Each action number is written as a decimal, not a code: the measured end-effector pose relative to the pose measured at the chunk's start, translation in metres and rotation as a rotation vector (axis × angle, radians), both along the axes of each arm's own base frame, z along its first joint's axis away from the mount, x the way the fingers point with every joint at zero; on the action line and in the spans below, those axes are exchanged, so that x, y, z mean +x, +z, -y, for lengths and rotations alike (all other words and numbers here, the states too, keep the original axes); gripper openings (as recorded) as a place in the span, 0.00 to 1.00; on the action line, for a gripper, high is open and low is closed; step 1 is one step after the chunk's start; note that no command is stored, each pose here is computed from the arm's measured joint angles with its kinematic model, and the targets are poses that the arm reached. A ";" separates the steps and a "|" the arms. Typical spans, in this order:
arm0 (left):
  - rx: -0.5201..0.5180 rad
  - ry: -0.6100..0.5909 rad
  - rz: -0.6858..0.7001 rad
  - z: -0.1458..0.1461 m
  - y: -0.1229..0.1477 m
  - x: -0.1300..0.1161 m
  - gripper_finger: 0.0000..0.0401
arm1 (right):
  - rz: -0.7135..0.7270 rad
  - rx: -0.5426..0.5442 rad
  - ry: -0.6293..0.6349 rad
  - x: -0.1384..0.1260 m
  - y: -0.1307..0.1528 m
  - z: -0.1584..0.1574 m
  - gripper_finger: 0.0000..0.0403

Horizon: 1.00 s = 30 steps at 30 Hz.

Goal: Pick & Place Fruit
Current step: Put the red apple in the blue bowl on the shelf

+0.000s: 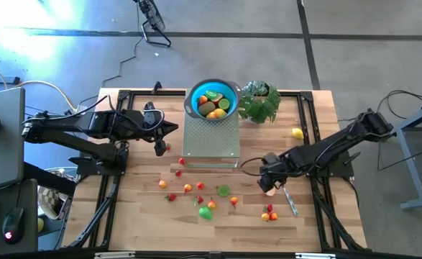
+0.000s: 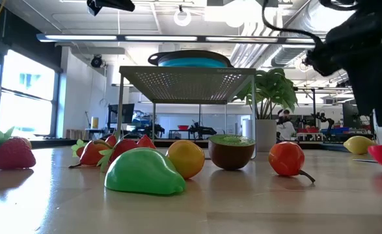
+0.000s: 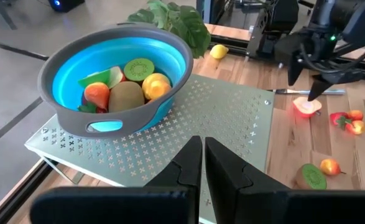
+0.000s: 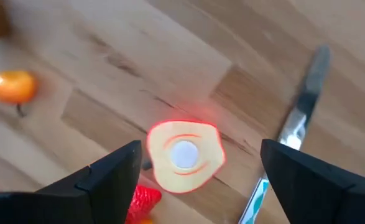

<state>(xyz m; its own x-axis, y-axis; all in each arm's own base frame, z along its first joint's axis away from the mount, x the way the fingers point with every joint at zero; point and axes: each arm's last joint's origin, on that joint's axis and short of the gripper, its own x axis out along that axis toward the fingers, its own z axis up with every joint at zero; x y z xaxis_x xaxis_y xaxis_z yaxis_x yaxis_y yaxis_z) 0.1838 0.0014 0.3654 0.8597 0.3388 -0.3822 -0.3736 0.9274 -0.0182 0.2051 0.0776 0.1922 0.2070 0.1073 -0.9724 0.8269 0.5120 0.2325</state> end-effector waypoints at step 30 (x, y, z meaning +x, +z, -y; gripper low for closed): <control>-0.029 0.012 -0.013 0.000 -0.002 -0.001 0.03 | -0.114 0.096 -0.515 0.004 -0.026 -0.023 0.93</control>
<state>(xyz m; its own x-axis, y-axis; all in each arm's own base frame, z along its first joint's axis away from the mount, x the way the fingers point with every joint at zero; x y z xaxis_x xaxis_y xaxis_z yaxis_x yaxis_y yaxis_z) 0.1829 0.0014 0.3632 0.8507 0.3376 -0.4030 -0.3849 0.9221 -0.0401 0.2092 0.1010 0.1663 0.1502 0.1092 -0.9826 0.9882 0.0138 0.1526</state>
